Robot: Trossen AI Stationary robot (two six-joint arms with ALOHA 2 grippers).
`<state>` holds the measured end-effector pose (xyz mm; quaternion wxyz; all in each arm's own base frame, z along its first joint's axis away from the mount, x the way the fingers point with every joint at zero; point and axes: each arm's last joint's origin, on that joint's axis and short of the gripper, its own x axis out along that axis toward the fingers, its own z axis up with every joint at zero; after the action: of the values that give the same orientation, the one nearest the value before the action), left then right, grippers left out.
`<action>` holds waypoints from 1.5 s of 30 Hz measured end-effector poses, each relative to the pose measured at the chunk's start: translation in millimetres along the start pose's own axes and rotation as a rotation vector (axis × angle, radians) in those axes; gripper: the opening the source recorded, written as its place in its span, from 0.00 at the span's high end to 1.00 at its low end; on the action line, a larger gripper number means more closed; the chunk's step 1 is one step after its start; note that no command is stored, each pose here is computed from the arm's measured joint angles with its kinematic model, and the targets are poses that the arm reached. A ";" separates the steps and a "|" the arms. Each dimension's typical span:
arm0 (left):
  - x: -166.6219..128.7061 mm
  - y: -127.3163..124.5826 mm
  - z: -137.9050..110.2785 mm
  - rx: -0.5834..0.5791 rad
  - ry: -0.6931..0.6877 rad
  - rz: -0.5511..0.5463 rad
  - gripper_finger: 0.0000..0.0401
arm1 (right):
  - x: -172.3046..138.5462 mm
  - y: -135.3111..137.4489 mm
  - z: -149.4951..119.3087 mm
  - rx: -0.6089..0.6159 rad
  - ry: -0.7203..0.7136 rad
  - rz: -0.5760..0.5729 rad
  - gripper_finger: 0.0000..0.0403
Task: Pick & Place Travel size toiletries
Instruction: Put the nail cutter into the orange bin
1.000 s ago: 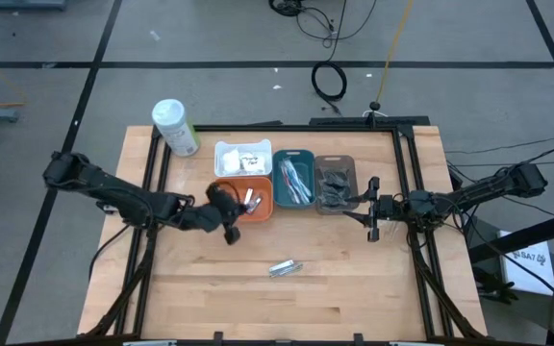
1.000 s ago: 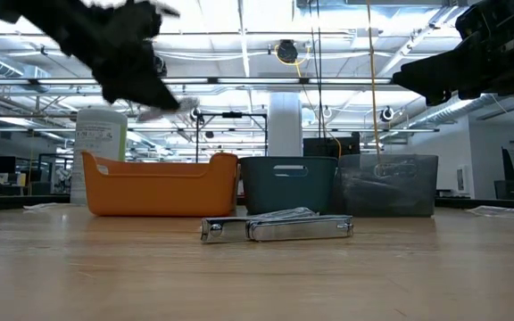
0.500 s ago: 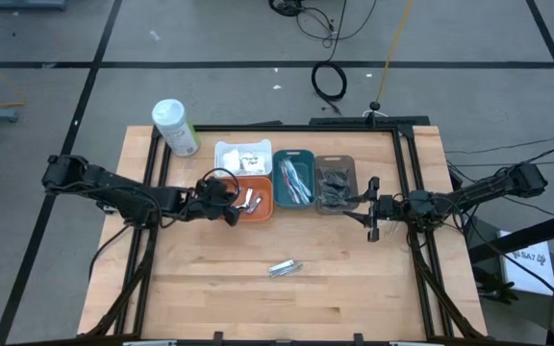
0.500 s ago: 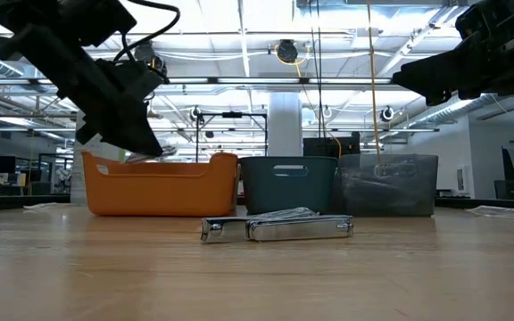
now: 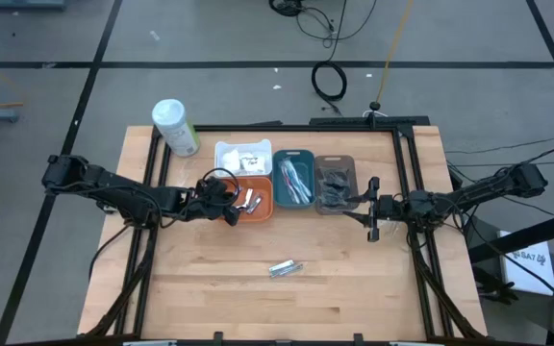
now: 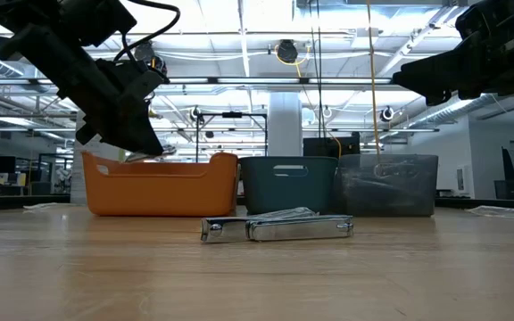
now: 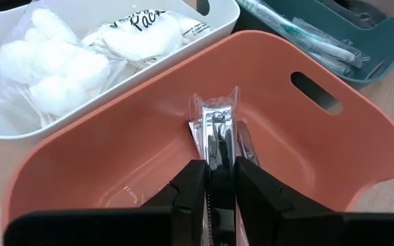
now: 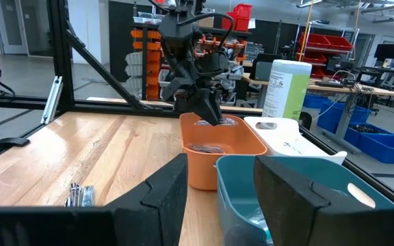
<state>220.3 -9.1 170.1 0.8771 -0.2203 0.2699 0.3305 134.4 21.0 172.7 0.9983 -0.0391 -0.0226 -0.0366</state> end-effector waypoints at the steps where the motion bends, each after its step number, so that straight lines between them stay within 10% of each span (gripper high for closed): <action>1: 0.0 0.0 0.0 0.000 0.000 0.000 0.82 | 0.0 0.0 0.0 0.000 0.000 0.000 0.61; 35: 0.0 -0.2 -0.1 -0.008 0.004 -0.005 0.56 | 0.0 0.0 0.0 0.000 0.000 0.000 0.61; 45: -28.6 -57.2 28.6 0.010 -0.117 -0.595 0.56 | 0.0 0.0 0.0 0.000 0.000 0.000 0.61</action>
<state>251.5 -45.3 221.4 0.9506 -0.2659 0.1444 0.0696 134.4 21.0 172.7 0.9983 -0.0392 -0.0226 -0.0367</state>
